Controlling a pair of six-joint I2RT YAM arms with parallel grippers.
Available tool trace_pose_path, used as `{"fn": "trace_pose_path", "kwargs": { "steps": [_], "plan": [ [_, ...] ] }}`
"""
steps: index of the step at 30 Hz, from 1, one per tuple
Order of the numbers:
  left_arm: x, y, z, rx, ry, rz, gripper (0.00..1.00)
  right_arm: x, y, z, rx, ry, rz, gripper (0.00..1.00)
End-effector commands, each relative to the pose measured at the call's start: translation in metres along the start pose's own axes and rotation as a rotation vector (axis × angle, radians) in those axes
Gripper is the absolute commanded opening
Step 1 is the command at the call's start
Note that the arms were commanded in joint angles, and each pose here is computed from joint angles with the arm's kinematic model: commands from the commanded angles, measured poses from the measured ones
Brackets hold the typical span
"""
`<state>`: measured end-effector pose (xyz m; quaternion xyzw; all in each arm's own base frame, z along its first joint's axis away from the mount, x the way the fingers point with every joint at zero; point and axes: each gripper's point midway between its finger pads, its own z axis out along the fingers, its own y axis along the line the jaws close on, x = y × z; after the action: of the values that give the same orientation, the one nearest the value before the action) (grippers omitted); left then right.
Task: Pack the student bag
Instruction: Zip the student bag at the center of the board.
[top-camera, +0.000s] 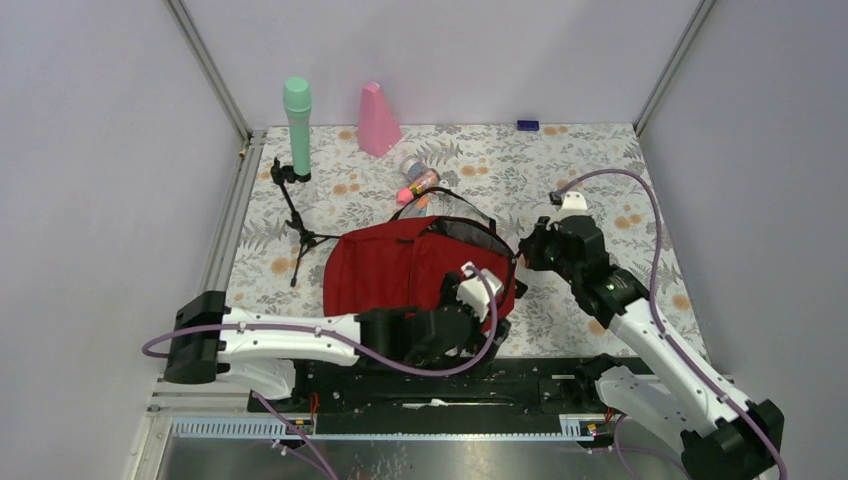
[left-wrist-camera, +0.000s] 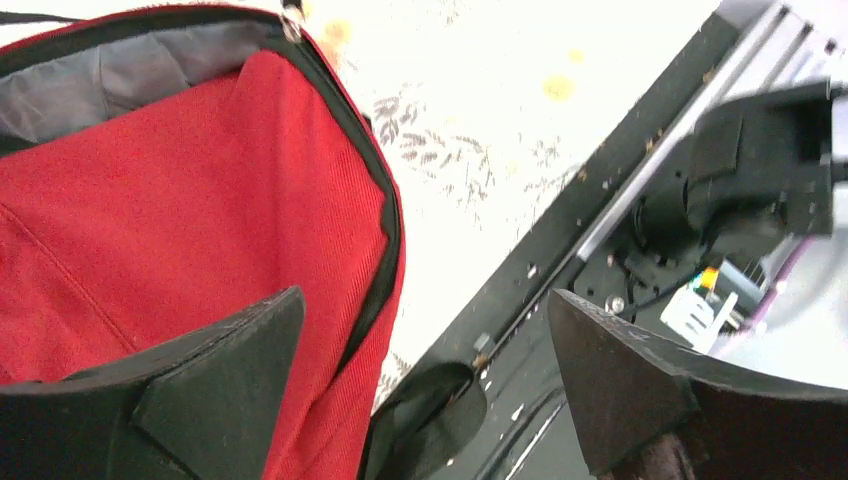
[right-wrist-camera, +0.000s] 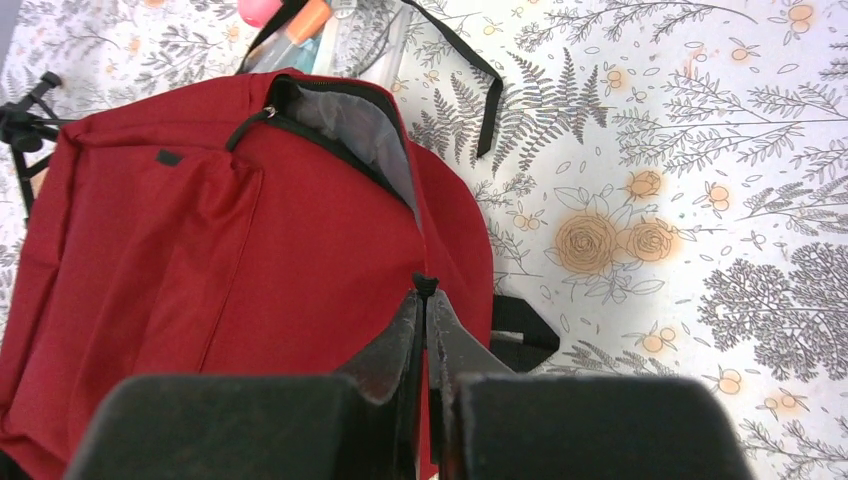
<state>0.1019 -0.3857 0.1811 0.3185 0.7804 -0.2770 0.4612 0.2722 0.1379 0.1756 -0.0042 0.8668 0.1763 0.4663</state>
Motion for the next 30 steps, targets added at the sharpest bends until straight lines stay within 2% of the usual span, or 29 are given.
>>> {"fn": "trace_pose_path", "kwargs": {
  "steps": [1, 8, 12, 20, 27, 28, 30],
  "plan": [
    [-0.049, 0.001, 0.017, -0.042, -0.081, -0.069, 0.99, -0.013, 0.005, -0.02, -0.045, -0.072, -0.011, 0.0],
    [-0.062, 0.034, 0.043, -0.058, -0.069, -0.22, 0.99, -0.009, 0.004, -0.025, -0.047, -0.058, -0.006, 0.0],
    [-0.067, 0.04, 0.049, -0.076, -0.059, -0.206, 0.99, -0.009, 0.001, -0.024, -0.031, -0.068, 0.0, 0.0],
    [-0.049, 0.048, 0.068, -0.129, 0.015, -0.19, 0.99, -0.017, 0.002, -0.028, -0.033, -0.107, 0.005, 0.0],
    [-0.055, 0.034, 0.09, -0.062, -0.007, -0.253, 0.98, -0.013, 0.001, -0.028, -0.036, -0.103, 0.014, 0.0],
    [-0.053, 0.032, 0.094, -0.057, -0.002, -0.251, 0.95, -0.014, 0.001, -0.028, -0.038, -0.104, 0.013, 0.0],
    [-0.054, 0.028, 0.099, -0.04, -0.004, -0.244, 0.7, -0.014, 0.002, -0.029, -0.042, -0.106, 0.013, 0.0]
  ]
}}
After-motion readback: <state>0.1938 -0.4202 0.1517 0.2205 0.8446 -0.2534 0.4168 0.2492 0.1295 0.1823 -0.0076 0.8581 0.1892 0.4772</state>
